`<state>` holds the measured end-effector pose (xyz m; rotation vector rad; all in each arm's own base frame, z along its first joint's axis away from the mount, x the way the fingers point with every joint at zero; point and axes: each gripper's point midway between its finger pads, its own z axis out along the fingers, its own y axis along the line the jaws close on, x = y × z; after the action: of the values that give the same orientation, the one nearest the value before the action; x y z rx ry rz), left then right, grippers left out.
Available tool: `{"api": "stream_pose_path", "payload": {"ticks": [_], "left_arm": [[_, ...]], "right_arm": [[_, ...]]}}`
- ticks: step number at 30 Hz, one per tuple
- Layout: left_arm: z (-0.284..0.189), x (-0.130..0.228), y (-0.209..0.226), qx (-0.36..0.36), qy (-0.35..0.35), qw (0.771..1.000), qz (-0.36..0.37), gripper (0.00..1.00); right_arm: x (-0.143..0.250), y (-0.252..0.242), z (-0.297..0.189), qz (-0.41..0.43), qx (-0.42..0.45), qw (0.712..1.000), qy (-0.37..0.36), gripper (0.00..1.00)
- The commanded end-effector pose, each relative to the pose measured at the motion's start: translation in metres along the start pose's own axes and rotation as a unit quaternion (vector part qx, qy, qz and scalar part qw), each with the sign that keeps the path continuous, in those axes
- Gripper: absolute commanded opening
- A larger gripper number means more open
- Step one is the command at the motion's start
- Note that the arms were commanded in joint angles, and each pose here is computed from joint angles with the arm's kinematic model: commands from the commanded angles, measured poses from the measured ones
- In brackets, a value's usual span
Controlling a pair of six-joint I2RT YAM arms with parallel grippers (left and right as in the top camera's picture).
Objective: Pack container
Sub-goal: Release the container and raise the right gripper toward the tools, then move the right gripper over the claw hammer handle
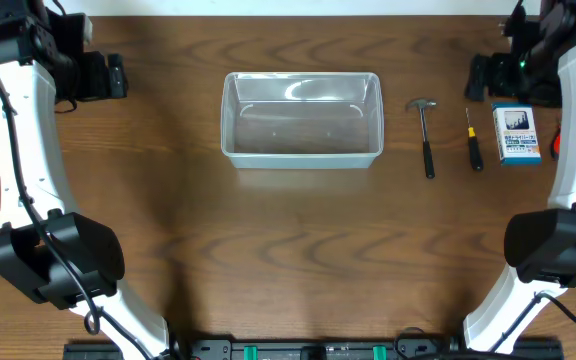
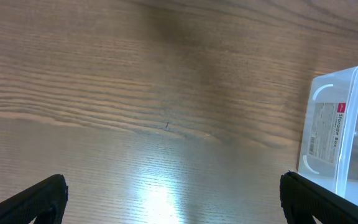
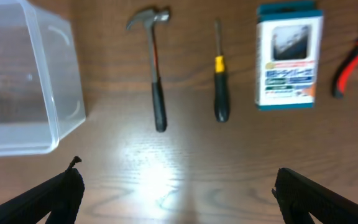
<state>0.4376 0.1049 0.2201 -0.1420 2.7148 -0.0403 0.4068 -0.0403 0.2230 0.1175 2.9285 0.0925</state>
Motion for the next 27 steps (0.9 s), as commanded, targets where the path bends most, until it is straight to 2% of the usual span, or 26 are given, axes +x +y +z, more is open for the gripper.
{"api": "stream_pose_path", "payload": {"ticks": [1, 7, 12, 20, 24, 27], "left_arm": [[-0.002, 0.001, 0.003, -0.005, 0.0, 1.0, 0.009, 0.98], [-0.002, 0.001, 0.003, -0.005, 0.0, 1.0, 0.009, 0.98], [-0.002, 0.001, 0.003, -0.005, 0.0, 1.0, 0.009, 0.98], [-0.002, 0.001, 0.003, -0.005, 0.0, 1.0, 0.009, 0.98], [-0.002, 0.001, 0.003, -0.005, 0.0, 1.0, 0.009, 0.98], [-0.002, 0.001, 0.003, -0.005, 0.0, 1.0, 0.009, 0.98]], "right_arm": [[0.011, 0.012, 0.023, -0.034, -0.024, 0.999, 0.033, 0.99], [0.026, 0.03, 0.046, 0.01, -0.079, 0.994, 0.072, 0.99], [0.022, 0.027, 0.058, 0.007, -0.073, 0.995, 0.064, 0.99], [0.018, 0.036, 0.09, -0.082, -0.038, 0.995, 0.052, 0.99], [0.006, 0.05, 0.1, -0.104, -0.028, 0.994, 0.023, 0.99], [-0.004, 0.051, 0.103, -0.106, 0.014, 0.994, 0.004, 0.99]]}}
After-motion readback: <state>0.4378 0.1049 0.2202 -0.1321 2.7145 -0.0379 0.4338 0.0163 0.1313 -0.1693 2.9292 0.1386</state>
